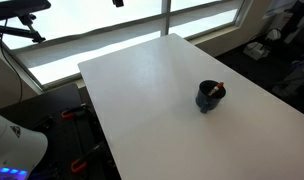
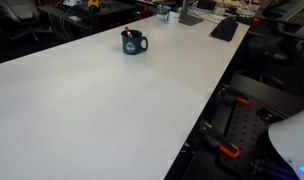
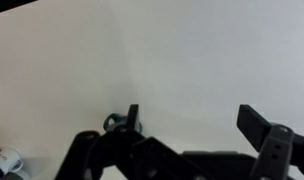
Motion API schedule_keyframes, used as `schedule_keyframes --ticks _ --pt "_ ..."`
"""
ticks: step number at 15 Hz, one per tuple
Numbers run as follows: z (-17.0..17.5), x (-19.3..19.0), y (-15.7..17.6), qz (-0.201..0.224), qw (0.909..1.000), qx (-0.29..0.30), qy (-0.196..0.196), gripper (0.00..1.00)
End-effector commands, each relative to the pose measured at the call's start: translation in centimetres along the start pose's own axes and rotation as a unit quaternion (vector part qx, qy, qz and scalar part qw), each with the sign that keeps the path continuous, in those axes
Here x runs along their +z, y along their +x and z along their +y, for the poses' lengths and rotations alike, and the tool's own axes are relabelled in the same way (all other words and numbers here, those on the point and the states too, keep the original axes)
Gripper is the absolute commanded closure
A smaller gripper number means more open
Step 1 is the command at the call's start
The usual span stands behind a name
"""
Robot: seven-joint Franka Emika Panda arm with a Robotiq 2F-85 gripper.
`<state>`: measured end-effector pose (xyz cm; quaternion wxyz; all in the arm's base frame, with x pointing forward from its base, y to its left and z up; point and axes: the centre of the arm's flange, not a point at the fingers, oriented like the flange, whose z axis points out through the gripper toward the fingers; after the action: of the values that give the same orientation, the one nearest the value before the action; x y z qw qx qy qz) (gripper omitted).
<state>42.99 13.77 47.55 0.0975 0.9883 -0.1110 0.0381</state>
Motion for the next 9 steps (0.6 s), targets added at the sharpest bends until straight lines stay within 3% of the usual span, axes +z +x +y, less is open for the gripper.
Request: schedule_keyframes --ticks 1,9 --pt "0.3 2.0 3.5 -0.006 0.9992 0.031 -0.023 0.00" --pt "5.1 6.9 10.0 -0.028 0.9920 0.104 -0.067 0.00"
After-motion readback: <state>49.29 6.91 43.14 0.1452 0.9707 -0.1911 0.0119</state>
